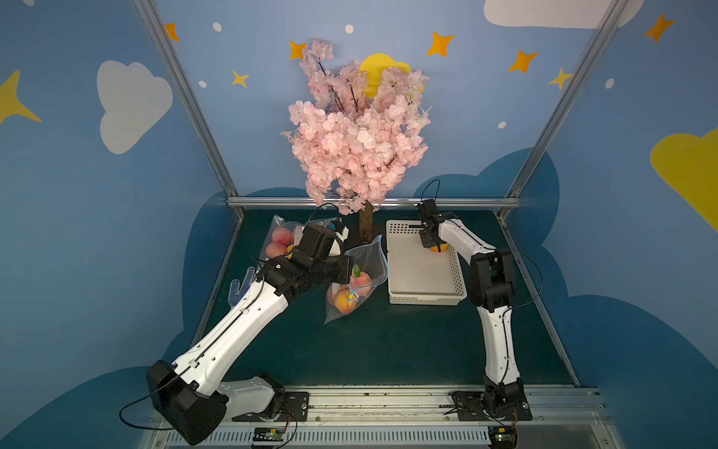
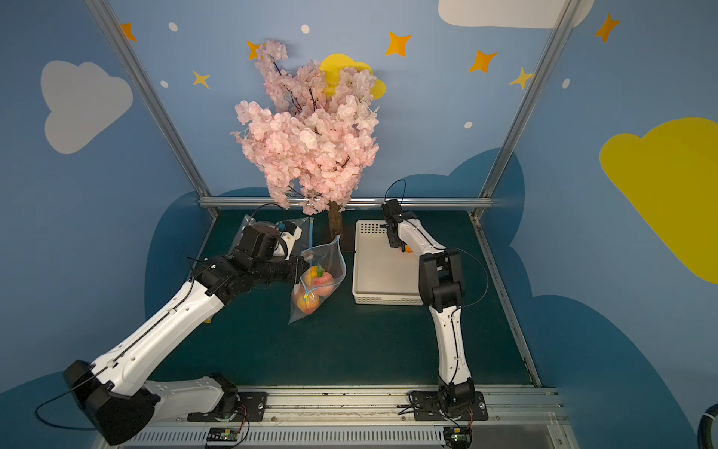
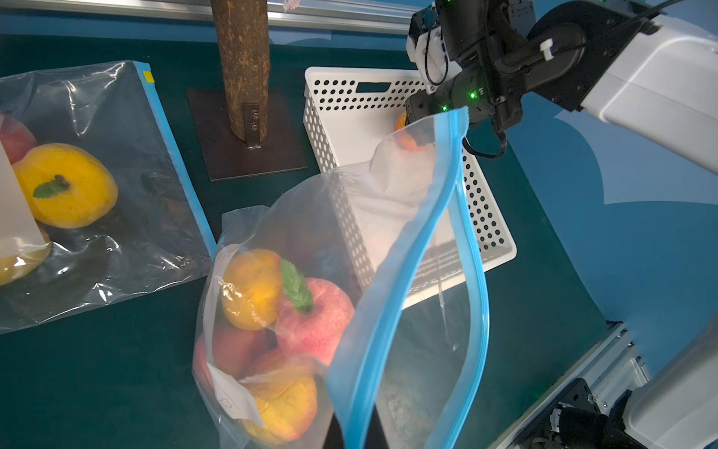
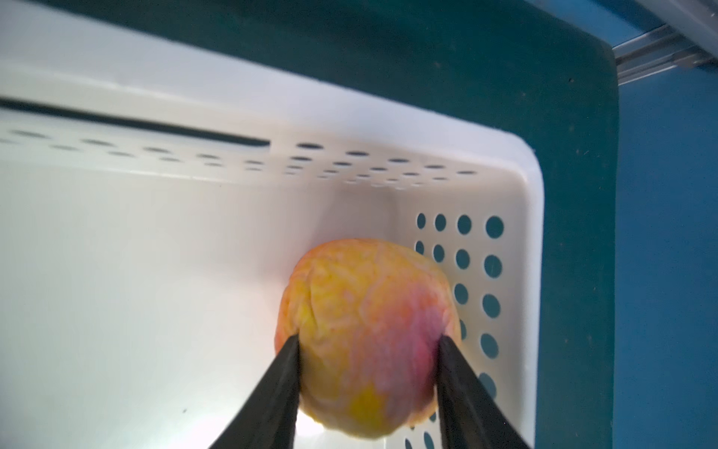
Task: Place the peach in a zip-top bag and seal the zipper
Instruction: Pick up the peach from the basket.
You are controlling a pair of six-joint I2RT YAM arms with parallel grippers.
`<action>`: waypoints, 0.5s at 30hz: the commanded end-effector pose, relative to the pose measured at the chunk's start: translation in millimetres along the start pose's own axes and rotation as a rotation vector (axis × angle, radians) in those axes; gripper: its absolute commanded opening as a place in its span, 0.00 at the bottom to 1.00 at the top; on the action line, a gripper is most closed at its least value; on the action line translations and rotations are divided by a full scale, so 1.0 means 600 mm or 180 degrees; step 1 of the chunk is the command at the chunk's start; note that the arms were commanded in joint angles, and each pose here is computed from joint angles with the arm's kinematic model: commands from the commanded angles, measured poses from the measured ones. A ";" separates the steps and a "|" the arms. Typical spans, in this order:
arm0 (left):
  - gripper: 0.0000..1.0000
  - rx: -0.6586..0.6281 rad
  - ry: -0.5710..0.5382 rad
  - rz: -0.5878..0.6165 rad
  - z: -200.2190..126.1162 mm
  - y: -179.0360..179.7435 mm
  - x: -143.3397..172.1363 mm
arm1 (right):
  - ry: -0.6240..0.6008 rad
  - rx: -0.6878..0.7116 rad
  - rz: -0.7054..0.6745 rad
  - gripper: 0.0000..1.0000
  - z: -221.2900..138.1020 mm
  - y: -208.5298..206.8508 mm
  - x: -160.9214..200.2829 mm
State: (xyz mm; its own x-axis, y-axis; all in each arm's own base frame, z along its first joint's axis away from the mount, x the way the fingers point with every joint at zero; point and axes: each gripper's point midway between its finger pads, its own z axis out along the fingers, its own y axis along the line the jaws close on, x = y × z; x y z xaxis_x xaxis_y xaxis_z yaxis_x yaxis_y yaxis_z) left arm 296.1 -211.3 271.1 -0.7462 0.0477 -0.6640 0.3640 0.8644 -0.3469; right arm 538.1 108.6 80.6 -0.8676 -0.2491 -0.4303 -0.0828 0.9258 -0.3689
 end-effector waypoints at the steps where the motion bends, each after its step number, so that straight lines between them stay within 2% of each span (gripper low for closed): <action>1: 0.03 0.0058 0.0001 0.0004 0.004 -0.004 0.003 | -0.0080 -0.0235 0.0176 0.40 -0.085 -0.015 -0.005; 7: 0.03 0.0117 0.0100 -0.0016 0.019 -0.007 0.011 | -0.0216 -0.0983 0.0402 0.40 -0.211 0.010 0.012; 11: 0.03 0.0124 0.0128 -0.0034 0.024 -0.008 0.012 | -0.0326 -0.2016 0.0392 0.40 -0.337 0.055 0.024; 15: 0.03 0.0100 0.0098 -0.0032 0.021 -0.007 0.008 | -0.0715 -0.2990 0.0331 0.40 -0.471 0.108 0.036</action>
State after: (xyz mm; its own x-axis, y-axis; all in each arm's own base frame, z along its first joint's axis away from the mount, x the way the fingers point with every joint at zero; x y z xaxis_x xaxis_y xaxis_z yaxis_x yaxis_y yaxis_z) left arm 298.1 -219.5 261.1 -0.7669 0.0587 -0.6391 0.3715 0.8526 -0.3675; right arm 416.7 195.7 260.7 -0.7720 -0.1127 -0.6256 -0.3208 0.9187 0.2303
